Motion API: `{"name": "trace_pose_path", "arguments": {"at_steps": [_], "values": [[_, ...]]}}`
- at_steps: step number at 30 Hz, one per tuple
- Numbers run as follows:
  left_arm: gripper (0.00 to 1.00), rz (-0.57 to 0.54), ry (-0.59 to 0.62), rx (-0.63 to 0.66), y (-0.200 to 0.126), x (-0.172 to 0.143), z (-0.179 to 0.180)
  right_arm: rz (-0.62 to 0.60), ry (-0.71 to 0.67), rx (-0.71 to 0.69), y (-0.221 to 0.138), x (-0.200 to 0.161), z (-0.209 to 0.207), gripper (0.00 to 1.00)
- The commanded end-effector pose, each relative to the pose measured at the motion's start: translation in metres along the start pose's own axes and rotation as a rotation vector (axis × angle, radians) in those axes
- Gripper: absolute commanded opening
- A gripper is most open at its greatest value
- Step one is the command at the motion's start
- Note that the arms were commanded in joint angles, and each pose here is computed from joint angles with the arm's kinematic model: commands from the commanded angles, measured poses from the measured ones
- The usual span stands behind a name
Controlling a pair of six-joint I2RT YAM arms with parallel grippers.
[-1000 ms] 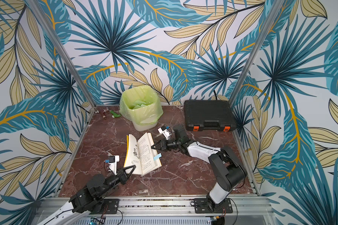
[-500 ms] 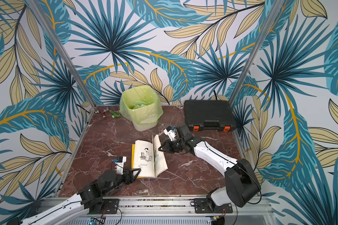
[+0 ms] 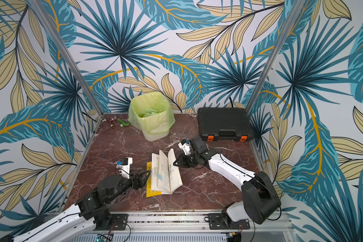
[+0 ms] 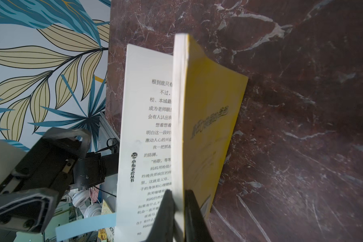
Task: Peel off the used sticky note
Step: Turn the page of the book at the center of the board.
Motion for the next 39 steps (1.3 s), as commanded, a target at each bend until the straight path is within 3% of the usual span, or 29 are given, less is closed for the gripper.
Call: {"name": "trace_pose_path", "arguments": {"at_steps": [1,10,13,21,33,39], "values": [[0.73,-0.036,0.020,0.035,-0.006,0.020,-0.001,-0.013,-0.009,0.025,0.001,-0.002,0.001,0.00],[0.52,0.103,0.037,-0.137,0.034,0.030,-0.047,-0.025,0.000,0.034,0.008,-0.002,-0.006,0.00],[0.46,0.175,0.059,-0.109,0.044,0.025,-0.047,-0.025,0.001,0.035,0.009,-0.002,-0.007,0.00],[0.55,0.250,0.064,-0.065,0.049,0.015,-0.042,-0.034,0.004,0.038,0.010,-0.003,-0.009,0.00],[0.55,0.314,0.071,-0.026,0.055,0.000,-0.034,-0.030,0.010,0.032,0.011,-0.004,-0.012,0.00],[0.54,0.284,0.069,-0.008,0.050,0.002,-0.030,-0.026,0.017,0.029,0.013,-0.003,-0.015,0.00]]}}
Point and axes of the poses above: each gripper's point midway between its finger pads, its own y axis out along the fingers, its own z axis along the line the jaws close on, x = y × z, the point moved 3 cm from there along -y, back along the fingers, and after that the axes turned 13 degrees about y, right-handed, at the moved point
